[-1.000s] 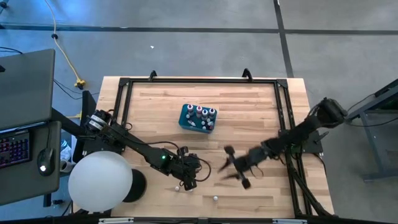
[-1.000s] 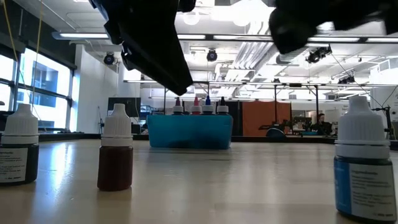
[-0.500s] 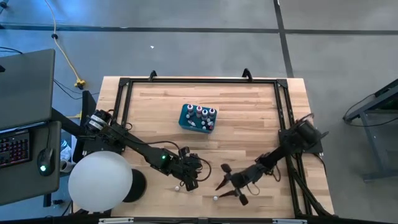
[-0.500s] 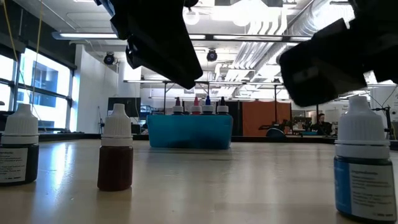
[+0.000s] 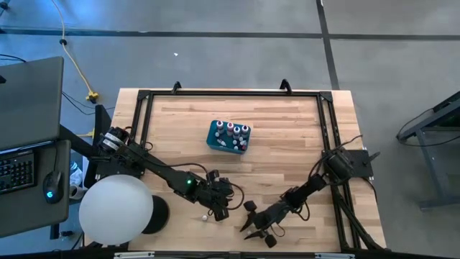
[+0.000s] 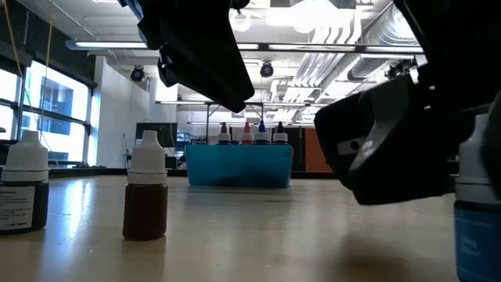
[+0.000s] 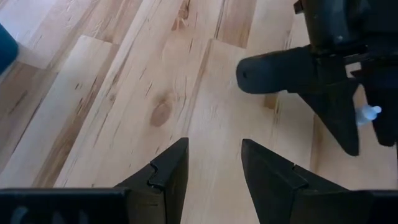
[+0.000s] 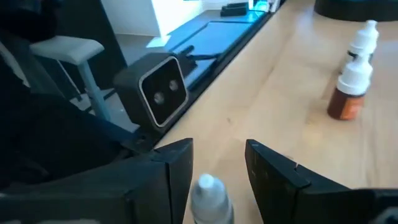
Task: Pick & Place food coloring
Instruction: Put the blue food coloring bottle into the blue bin
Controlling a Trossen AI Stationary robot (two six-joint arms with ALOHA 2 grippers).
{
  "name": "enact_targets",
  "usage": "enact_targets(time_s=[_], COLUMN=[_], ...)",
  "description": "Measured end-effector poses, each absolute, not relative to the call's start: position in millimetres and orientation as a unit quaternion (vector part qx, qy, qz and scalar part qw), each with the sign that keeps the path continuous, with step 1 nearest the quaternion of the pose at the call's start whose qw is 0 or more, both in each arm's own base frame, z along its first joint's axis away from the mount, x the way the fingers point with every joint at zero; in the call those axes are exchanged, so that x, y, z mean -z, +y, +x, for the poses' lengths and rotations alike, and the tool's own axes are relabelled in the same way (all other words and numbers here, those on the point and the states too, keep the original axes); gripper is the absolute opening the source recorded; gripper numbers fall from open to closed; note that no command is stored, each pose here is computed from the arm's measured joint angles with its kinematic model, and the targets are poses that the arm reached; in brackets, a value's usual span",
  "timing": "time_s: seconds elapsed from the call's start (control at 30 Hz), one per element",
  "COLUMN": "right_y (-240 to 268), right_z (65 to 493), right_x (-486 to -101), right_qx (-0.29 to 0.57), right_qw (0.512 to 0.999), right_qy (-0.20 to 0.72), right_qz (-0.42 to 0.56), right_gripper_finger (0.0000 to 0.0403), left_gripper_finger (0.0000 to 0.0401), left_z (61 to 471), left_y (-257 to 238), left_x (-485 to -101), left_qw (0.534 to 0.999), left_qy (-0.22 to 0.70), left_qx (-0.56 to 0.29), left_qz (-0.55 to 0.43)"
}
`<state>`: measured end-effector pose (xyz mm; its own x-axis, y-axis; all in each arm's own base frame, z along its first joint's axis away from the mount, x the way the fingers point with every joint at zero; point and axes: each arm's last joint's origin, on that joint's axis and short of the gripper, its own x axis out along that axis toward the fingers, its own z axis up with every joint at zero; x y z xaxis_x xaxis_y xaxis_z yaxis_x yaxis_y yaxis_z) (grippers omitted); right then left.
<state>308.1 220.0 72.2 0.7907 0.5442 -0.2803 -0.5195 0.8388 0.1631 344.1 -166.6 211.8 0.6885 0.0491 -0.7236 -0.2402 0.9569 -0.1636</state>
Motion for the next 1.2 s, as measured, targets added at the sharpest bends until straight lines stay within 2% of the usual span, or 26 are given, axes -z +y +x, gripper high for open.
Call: enact_targets(time_s=[0.33, 0.43, 0.6, 0.7, 0.83, 0.97, 1.1, 1.2], right_y=[218, 218, 217, 214, 201, 174, 137, 106], right_z=[305, 305, 306, 309, 319, 330, 332, 335], right_x=[-68, -68, -69, -72, -87, -123, -149, -160], right_qx=[-0.285, -0.288, -0.288, -0.279, -0.229, -0.119, -0.009, -0.004], right_qw=[0.942, 0.941, 0.941, 0.947, 0.967, 0.989, 0.988, 0.984], right_qy=[0.173, 0.173, 0.171, 0.153, 0.114, 0.079, 0.117, 0.146], right_qz=[0.037, 0.037, 0.037, 0.042, 0.022, -0.036, -0.101, -0.103], right_gripper_finger=[0.0136, 0.0117, 0.0062, 0.0059, 0.0059, 0.0071, 0.0063, 0.0058], left_gripper_finger=[0.0145, 0.0145, 0.0145, 0.0145, 0.0145, 0.0145, 0.0145, 0.0144], left_z=[344, 344, 344, 344, 344, 344, 345, 343], left_y=[-167, -167, -167, -167, -166, -166, -162, -158], left_x=[-212, -212, -212, -212, -212, -212, -213, -213], left_qw=[0.910, 0.910, 0.910, 0.911, 0.911, 0.911, 0.913, 0.917], left_qy=[0.387, 0.387, 0.387, 0.386, 0.385, 0.386, 0.375, 0.356], left_qx=[-0.079, -0.079, -0.079, -0.079, -0.081, -0.081, -0.107, -0.157], left_qz=[-0.124, -0.124, -0.124, -0.124, -0.123, -0.123, -0.117, -0.090])
